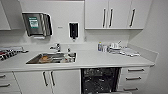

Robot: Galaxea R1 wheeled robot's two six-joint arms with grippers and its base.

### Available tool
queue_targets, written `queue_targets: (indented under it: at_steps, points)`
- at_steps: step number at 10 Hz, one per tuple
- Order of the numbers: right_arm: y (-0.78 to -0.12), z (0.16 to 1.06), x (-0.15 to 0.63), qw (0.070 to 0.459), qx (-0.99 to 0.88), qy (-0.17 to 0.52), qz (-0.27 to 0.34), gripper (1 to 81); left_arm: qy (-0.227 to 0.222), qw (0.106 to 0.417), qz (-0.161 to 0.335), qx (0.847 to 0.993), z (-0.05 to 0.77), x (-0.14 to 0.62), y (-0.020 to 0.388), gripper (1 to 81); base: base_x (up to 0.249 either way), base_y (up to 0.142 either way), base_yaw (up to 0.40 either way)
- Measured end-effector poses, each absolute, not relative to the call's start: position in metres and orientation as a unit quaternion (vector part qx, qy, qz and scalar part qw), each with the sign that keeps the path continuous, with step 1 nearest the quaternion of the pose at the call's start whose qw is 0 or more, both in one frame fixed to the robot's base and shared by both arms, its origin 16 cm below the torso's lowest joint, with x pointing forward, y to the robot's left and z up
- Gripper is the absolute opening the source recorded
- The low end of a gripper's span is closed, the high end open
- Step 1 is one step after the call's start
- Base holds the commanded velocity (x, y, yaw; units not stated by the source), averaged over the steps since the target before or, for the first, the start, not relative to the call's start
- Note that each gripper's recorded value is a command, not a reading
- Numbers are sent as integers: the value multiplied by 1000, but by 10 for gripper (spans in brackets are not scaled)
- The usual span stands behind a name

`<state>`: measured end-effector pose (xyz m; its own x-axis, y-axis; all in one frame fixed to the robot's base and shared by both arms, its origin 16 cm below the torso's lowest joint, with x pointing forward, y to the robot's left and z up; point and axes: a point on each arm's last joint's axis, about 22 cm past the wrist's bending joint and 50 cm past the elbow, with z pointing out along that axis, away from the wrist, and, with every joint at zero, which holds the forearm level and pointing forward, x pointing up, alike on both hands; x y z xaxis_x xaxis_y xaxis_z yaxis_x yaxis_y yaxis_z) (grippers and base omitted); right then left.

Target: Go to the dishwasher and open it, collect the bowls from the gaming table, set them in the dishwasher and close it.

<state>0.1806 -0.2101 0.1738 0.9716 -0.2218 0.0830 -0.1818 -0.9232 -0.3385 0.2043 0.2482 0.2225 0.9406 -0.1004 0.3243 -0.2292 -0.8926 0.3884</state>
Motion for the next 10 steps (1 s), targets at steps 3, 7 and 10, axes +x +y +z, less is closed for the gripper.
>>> queue_targets:
  at_steps: [3, 7, 10]
  points:
    - [-227, 174, 179, 159, -981, 88, -64, 811, -80, 216, 131, 964, 217, 183, 244, 811, 0, 0, 0]
    - [-214, 190, 175, 170, -980, 84, -61, 811, -77, 216, 127, 965, 231, 179, 243, 811, 0, 0, 0]
    - [-211, 218, 155, 170, -981, 86, -45, 811, -74, 213, 108, 968, 257, 159, 246, 811, 0, 0, 0]
